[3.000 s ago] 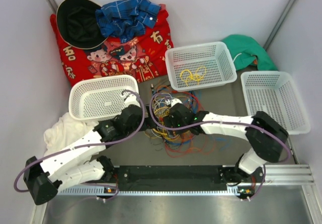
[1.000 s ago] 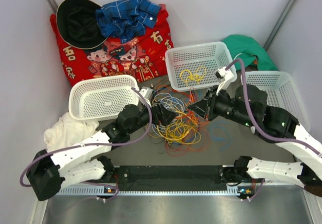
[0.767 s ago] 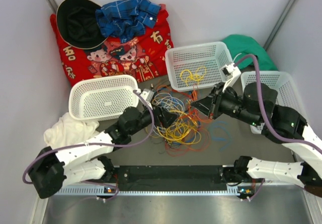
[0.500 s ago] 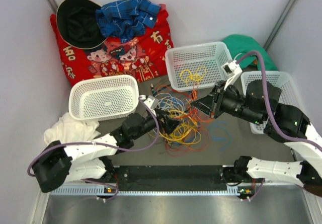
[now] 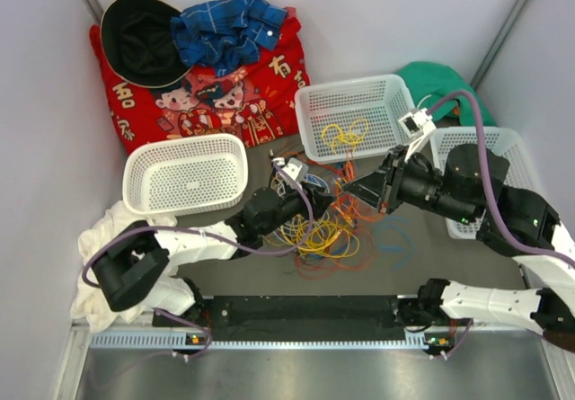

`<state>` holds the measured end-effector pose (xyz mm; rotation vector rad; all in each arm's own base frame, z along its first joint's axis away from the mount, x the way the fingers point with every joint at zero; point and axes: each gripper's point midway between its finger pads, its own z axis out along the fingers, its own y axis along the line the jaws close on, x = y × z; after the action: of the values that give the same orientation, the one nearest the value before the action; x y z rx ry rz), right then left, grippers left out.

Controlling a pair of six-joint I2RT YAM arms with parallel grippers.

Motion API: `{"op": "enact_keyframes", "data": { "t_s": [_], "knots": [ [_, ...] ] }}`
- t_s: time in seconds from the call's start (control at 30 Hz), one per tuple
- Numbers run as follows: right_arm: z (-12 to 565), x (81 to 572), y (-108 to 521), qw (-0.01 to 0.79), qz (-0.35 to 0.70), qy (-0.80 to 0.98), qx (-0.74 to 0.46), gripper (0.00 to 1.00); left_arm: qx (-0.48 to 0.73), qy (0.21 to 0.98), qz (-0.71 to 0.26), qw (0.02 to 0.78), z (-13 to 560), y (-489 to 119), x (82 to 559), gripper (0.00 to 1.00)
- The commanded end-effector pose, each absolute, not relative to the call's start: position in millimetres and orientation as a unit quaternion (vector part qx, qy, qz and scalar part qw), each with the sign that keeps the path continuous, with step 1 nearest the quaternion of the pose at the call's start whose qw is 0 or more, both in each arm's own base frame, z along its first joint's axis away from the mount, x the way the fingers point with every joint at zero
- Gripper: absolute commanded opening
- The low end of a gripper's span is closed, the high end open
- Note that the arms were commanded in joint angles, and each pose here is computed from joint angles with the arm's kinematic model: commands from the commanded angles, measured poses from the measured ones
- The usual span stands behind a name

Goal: Untangle the cables

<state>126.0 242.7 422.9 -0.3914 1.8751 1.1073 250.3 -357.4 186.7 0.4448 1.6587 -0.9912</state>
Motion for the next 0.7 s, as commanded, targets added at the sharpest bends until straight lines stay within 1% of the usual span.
{"op": "enact_keyframes", "data": {
  "t_s": [0.0,0.03,0.07,0.1,0.13,0.17,0.2,0.23,0.27,0.3,0.33,0.37,0.4,0.43,0.47,0.5,0.53,0.57,0.63,0.67],
  "knots": [
    [425,121,236,0.454,0.456,0.75,-0.152,0.0,0.174,0.648,-0.436,0.6,236,-362,260,0.35],
    [423,123,234,0.457,0.451,0.752,-0.149,0.0,0.17,0.643,-0.436,0.606,241,-359,260,0.24],
    [422,122,230,0.46,0.45,0.752,-0.145,0.0,0.168,0.647,-0.433,0.605,241,-357,259,0.09],
    [416,124,228,0.46,0.443,0.756,-0.144,0.0,0.169,0.657,-0.425,0.599,238,-355,259,0.0],
    [413,126,224,0.466,0.435,0.758,-0.138,0.0,0.166,0.656,-0.425,0.601,247,-350,257,0.0],
    [413,126,219,0.472,0.431,0.757,-0.134,0.02,0.165,0.659,-0.423,0.6,250,-347,256,0.0],
    [409,127,215,0.474,0.423,0.76,-0.132,0.09,0.16,0.66,-0.422,0.601,258,-345,255,0.0],
    [404,130,210,0.481,0.409,0.765,-0.13,0.4,0.155,0.683,-0.411,0.583,253,-337,252,0.0],
    [401,132,206,0.483,0.4,0.768,-0.127,0.5,0.133,0.7,-0.392,0.581,254,-328,257,0.0],
    [395,132,202,0.484,0.391,0.772,-0.127,0.59,0.119,0.708,-0.384,0.581,272,-325,261,0.0],
    [389,136,196,0.491,0.374,0.778,-0.122,0.72,0.117,0.745,-0.354,0.553,259,-315,259,0.0],
    [380,137,192,0.489,0.361,0.785,-0.12,0.77,0.11,0.758,-0.333,0.55,262,-308,262,0.0],
    [370,138,189,0.486,0.349,0.792,-0.118,0.81,0.103,0.751,-0.335,0.56,291,-308,265,0.0],
    [363,141,185,0.49,0.335,0.797,-0.112,0.86,0.104,0.759,-0.322,0.557,296,-304,266,0.0],
    [356,142,182,0.489,0.324,0.802,-0.111,0.87,0.111,0.778,-0.299,0.542,291,-297,264,0.0],
    [342,144,182,0.484,0.312,0.81,-0.112,0.88,0.098,0.768,-0.299,0.558,318,-294,268,0.0],
    [338,146,178,0.486,0.304,0.813,-0.104,0.89,0.097,0.771,-0.289,0.559,324,-292,269,0.0],
    [332,148,177,0.486,0.296,0.816,-0.103,0.89,0.093,0.772,-0.282,0.561,342,-287,270,0.0],
    [316,153,173,0.482,0.267,0.828,-0.1,0.9,0.09,0.785,-0.247,0.561,347,-282,278,0.0],
    [310,154,173,0.478,0.256,0.834,-0.102,0.9,0.09,0.785,-0.241,0.563,367,-278,278,0.0]
  ]
}}
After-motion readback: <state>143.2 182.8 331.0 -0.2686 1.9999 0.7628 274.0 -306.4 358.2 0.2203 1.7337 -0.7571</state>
